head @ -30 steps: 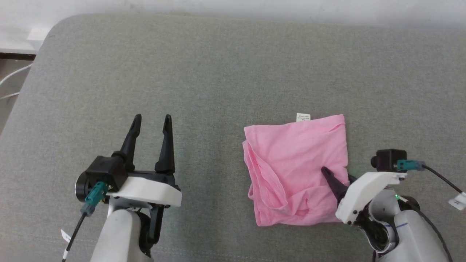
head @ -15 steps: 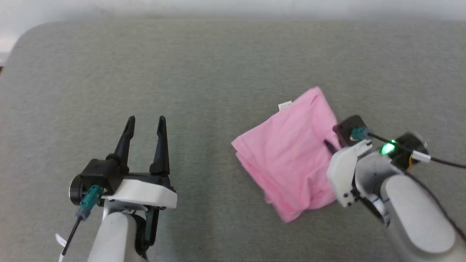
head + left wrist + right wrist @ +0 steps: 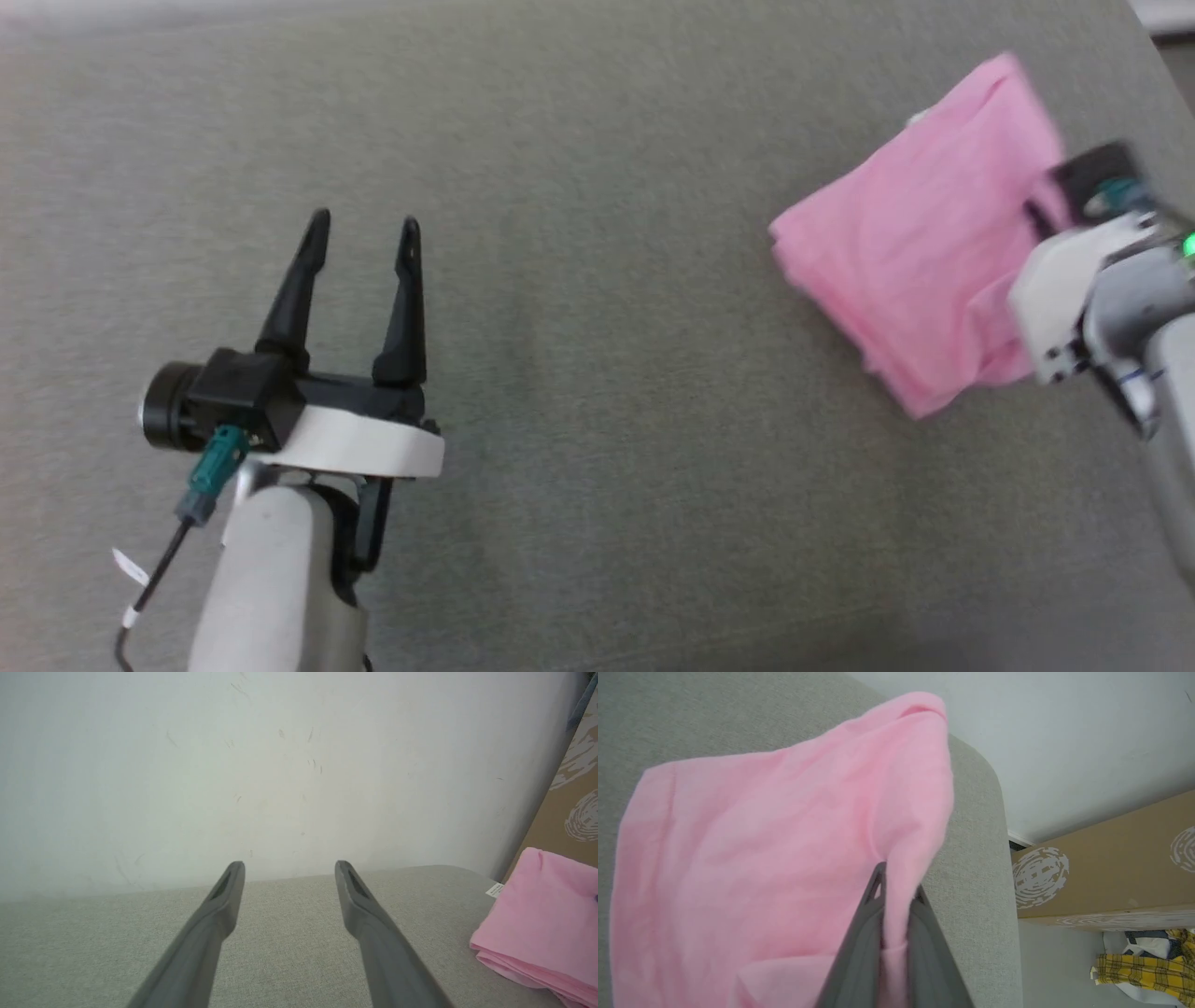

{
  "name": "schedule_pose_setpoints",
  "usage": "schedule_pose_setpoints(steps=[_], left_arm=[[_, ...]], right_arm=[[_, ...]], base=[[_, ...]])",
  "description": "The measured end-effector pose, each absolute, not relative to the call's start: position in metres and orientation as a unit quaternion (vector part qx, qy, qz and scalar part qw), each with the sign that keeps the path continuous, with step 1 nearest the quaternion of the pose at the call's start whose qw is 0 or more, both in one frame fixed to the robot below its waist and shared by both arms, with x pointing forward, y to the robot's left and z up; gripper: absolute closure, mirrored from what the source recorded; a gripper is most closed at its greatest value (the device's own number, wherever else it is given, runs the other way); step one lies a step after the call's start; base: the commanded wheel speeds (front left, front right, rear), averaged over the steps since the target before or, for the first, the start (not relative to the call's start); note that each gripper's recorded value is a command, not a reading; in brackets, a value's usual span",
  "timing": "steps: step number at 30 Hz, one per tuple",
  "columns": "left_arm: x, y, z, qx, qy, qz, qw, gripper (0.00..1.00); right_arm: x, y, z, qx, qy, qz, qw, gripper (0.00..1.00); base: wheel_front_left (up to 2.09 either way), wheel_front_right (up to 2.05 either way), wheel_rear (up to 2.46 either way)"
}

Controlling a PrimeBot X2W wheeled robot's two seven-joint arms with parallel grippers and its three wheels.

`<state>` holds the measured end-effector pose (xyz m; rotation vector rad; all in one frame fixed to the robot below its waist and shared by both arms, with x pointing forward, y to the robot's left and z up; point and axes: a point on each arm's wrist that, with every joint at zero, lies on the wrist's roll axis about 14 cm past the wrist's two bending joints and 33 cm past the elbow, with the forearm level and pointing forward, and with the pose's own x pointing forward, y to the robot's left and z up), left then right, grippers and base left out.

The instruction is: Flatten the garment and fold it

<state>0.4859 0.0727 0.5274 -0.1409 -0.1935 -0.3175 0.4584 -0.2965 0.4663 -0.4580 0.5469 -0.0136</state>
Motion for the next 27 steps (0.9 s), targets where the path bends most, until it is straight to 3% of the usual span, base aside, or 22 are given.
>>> schedule_pose_setpoints(steps=[6, 12, 23, 24, 25, 26, 27], left_arm=[[0.508, 0.050, 0.506, -0.061, -0.087, -0.195, 0.975, 0.00], [0.524, 0.029, 0.475, -0.059, -0.067, -0.225, 0.970, 0.00], [0.539, 0.031, 0.425, -0.057, -0.029, -0.230, 0.971, 0.00], [0.539, 0.033, 0.424, -0.057, -0.028, -0.228, 0.972, 0.00], [0.539, 0.035, 0.423, -0.056, -0.027, -0.226, 0.972, 0.00], [0.538, 0.036, 0.423, -0.055, -0.026, -0.224, 0.973, 0.00], [0.538, 0.037, 0.423, -0.055, -0.026, -0.223, 0.973, 0.00]], right_arm=[[0.459, -0.365, 0.461, -0.196, 0.277, -0.108, 0.934, 1.00], [0.443, -0.423, 0.440, -0.212, 0.312, -0.181, 0.908, 1.00], [0.446, -0.470, 0.418, -0.248, 0.339, -0.242, 0.875, 1.00], [0.446, -0.469, 0.415, -0.247, 0.342, -0.242, 0.874, 0.84], [0.447, -0.468, 0.411, -0.246, 0.344, -0.242, 0.873, 0.56], [0.447, -0.466, 0.409, -0.247, 0.345, -0.241, 0.873, 0.16], [0.447, -0.465, 0.407, -0.246, 0.346, -0.242, 0.872, 0.00]], base=[[0.00, 0.00, 0.00], [0.00, 0.00, 0.00], [0.00, 0.00, 0.00], [0.00, 0.00, 0.00], [0.00, 0.00, 0.00], [0.00, 0.00, 0.00], [0.00, 0.00, 0.00]])
